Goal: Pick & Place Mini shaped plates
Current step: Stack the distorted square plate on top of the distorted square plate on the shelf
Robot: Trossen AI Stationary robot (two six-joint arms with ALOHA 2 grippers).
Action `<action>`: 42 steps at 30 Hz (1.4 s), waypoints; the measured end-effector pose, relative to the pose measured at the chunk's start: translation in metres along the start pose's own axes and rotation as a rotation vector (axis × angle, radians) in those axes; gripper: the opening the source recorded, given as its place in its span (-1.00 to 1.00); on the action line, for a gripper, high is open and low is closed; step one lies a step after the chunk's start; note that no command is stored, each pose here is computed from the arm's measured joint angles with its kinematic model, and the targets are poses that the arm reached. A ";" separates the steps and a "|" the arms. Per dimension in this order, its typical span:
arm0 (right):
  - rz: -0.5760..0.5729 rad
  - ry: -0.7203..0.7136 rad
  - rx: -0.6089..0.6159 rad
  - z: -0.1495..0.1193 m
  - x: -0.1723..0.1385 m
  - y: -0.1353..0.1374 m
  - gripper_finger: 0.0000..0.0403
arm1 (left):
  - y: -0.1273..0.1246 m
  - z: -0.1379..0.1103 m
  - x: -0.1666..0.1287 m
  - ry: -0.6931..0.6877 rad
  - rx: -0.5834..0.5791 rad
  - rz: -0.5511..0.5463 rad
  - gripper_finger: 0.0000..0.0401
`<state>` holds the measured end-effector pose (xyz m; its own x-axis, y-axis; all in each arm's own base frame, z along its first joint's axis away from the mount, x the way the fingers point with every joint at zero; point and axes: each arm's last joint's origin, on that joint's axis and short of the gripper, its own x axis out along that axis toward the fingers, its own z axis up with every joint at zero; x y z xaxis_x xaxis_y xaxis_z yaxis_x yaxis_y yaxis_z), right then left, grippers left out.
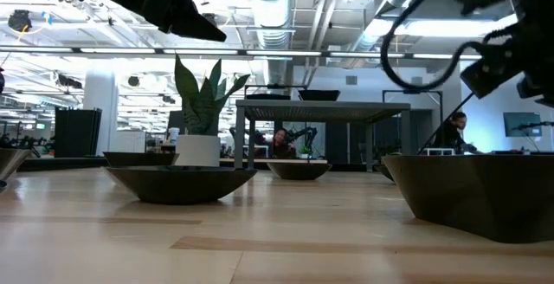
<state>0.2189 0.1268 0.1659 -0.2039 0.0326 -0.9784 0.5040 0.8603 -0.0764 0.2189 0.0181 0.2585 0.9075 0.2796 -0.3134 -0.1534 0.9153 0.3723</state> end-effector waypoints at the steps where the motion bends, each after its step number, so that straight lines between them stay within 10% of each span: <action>1: -0.014 0.009 0.002 0.000 0.001 -0.001 -0.64 | 0.000 0.000 0.000 0.000 0.000 0.000 -0.62; 32: -0.112 -0.027 0.013 -0.006 0.023 -0.021 -0.65 | 0.001 0.002 0.000 -0.021 -0.005 0.007 -0.62; 42: -0.173 0.016 0.008 -0.010 0.024 -0.028 -0.96 | 0.001 0.003 0.000 -0.028 -0.007 0.010 -0.62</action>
<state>0.1915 0.1082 0.1465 -0.3016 -0.1078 -0.9473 0.4670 0.8496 -0.2453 0.2198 0.0182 0.2612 0.9165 0.2804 -0.2853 -0.1649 0.9147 0.3690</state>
